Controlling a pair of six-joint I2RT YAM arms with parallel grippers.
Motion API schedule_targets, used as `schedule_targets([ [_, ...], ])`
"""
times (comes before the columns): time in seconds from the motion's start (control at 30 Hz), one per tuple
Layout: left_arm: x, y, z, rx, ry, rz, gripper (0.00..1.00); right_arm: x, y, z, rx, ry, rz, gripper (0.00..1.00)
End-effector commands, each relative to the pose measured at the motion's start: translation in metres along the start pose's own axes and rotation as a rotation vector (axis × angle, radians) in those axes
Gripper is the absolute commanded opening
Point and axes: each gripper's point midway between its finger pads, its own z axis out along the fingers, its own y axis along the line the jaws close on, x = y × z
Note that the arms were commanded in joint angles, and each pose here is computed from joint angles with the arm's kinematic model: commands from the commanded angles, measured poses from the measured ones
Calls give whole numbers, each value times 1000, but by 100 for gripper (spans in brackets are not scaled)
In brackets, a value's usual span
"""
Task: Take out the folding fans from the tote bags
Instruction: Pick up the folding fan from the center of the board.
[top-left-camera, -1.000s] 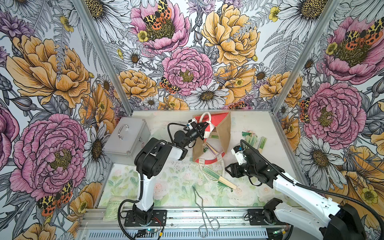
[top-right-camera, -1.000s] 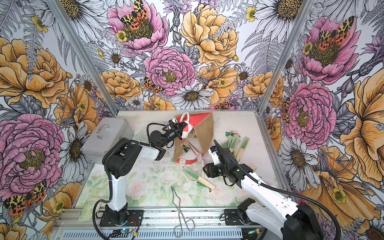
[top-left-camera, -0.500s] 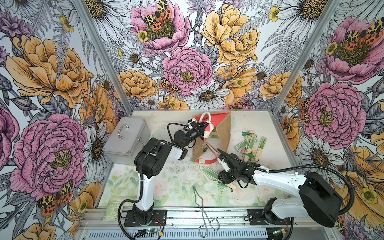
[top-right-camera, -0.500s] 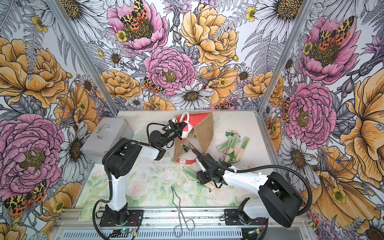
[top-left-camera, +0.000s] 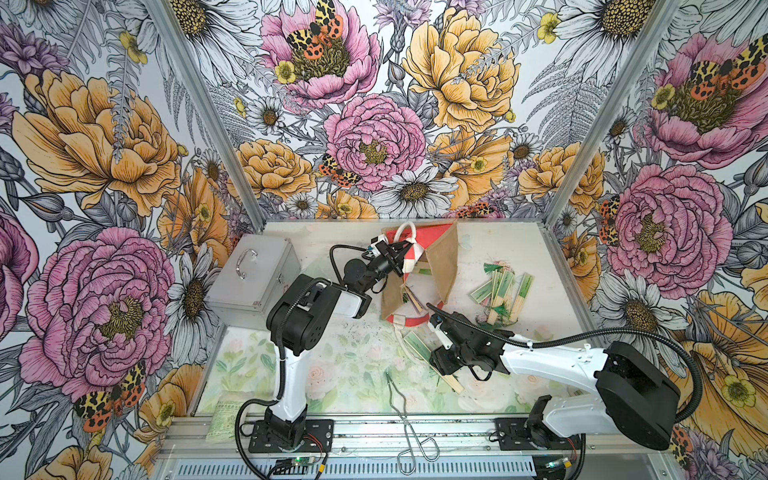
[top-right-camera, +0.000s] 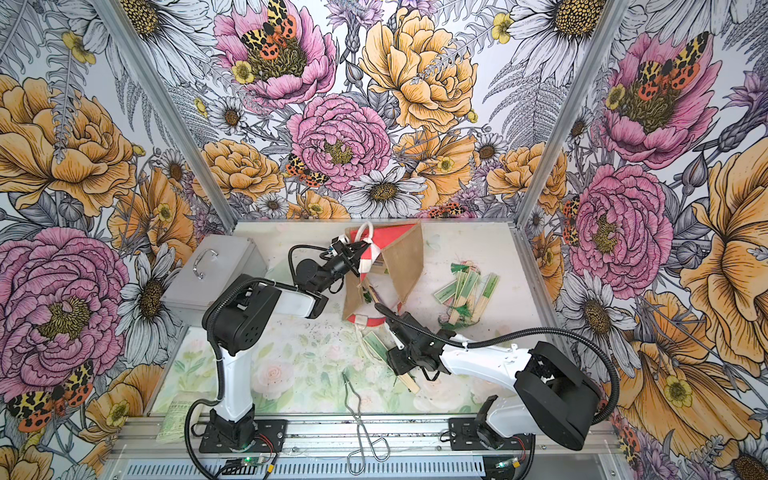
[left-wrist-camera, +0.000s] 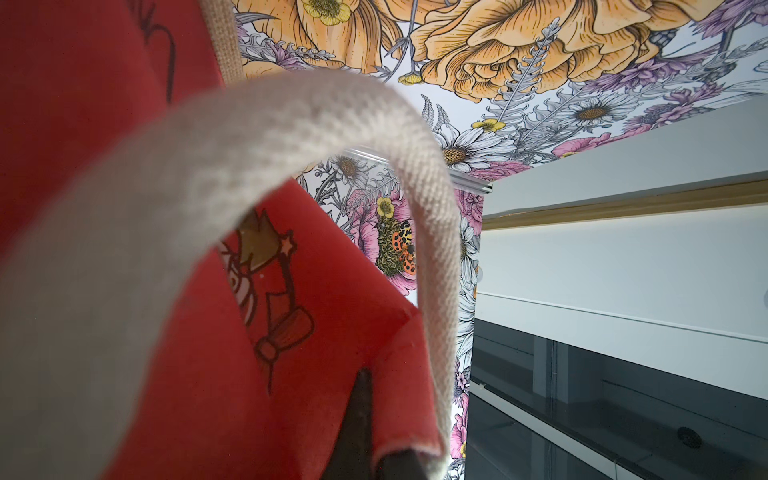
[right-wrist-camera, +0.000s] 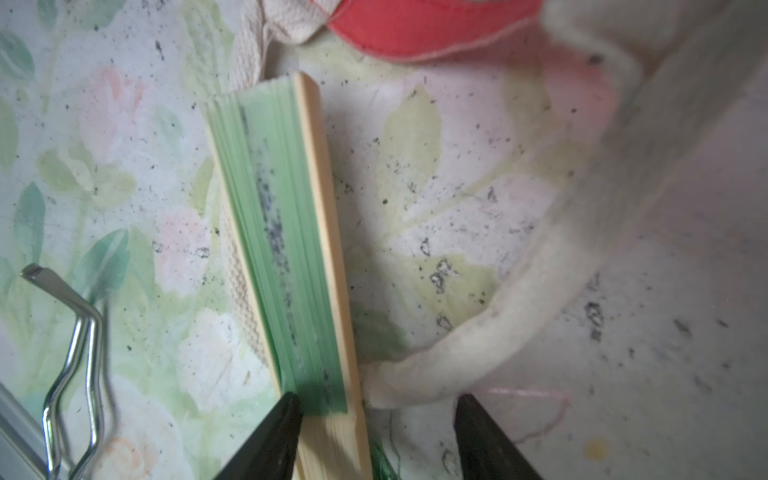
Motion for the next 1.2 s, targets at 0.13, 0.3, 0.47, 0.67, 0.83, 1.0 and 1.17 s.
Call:
schedule_targets([
  [0.13,-8,-12,-1,28,-11,-109,0,0,22,-6,-89,18,24,63],
  [0.3,-11,-11,-1,28,-15,-109,0,2,28,-8,-91,14,16,64],
  [0.47,-11,-12,-1,32,-15,-107,0,0,30,-15,-87,-16,19,64],
  [0.67,-7,-17,2,41,-6,-103,0,4,22,-2,-14,13,17,63],
  [0.83,-6,-18,2,43,-5,-102,0,7,21,16,74,53,-18,58],
  [1.0,-9,-17,0,41,-12,-102,0,10,26,22,96,67,-24,31],
  [1.17,-15,-20,-4,42,-24,-100,0,4,32,8,58,27,-15,13],
])
